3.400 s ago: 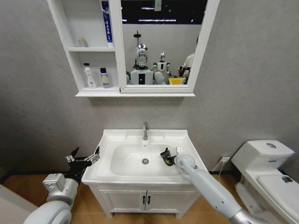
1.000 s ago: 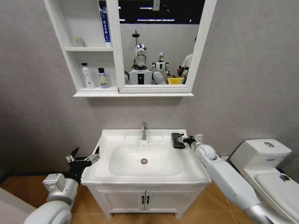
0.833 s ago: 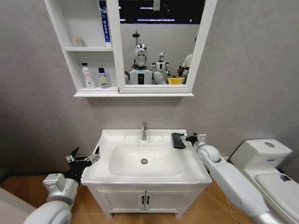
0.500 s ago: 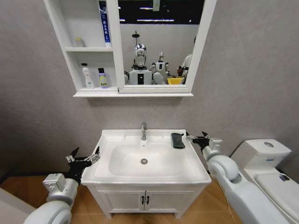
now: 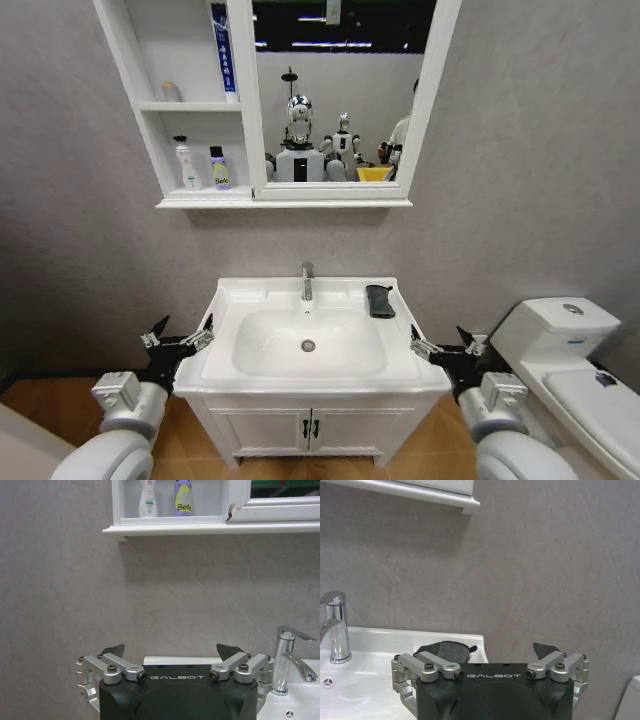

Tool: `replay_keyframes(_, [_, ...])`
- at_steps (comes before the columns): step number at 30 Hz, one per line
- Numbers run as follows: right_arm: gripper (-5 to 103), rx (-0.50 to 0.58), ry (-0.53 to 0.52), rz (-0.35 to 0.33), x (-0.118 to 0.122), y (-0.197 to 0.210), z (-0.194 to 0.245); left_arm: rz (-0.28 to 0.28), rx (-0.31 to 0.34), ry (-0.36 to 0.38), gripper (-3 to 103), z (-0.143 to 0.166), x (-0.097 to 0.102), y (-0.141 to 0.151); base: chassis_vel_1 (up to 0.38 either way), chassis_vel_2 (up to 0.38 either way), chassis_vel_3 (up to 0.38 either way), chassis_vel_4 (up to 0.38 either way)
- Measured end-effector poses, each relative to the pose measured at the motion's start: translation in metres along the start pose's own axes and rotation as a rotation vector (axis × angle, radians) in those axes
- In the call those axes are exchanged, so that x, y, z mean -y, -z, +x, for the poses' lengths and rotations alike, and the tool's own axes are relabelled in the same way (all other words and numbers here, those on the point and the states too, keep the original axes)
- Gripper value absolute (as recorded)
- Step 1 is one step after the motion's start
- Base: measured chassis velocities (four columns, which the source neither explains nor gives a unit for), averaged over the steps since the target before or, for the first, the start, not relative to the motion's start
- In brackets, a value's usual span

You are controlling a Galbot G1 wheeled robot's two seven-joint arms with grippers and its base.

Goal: Move facial cleanser and shampoo from washbasin to cabinet, then wipe washbasin with towel.

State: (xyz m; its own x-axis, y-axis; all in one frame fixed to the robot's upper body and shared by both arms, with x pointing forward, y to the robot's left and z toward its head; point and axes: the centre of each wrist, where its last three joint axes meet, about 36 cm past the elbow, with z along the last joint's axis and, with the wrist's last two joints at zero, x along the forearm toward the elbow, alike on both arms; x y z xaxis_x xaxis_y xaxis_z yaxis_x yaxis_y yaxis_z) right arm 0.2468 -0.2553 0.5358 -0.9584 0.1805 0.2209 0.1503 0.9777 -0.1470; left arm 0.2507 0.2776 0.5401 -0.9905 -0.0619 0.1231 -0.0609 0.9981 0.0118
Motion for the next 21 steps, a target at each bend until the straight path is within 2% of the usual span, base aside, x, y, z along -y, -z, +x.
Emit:
replay_keyframes(10, [100, -0.046, 0.02, 0.014, -0.0026, 0.0, -0.0034, 0.0, 0.0, 0.0, 100, 0.0, 0.0, 0.0, 0.041, -0.039, -0.044, 0.048])
replay_keyframes(21, [100, -0.076, 0.023, 0.01, -0.0053, -0.0062, -0.0008, 0.0, 0.0, 0.0, 100, 0.0, 0.0, 0.0, 0.213, -0.208, -0.217, 0.207])
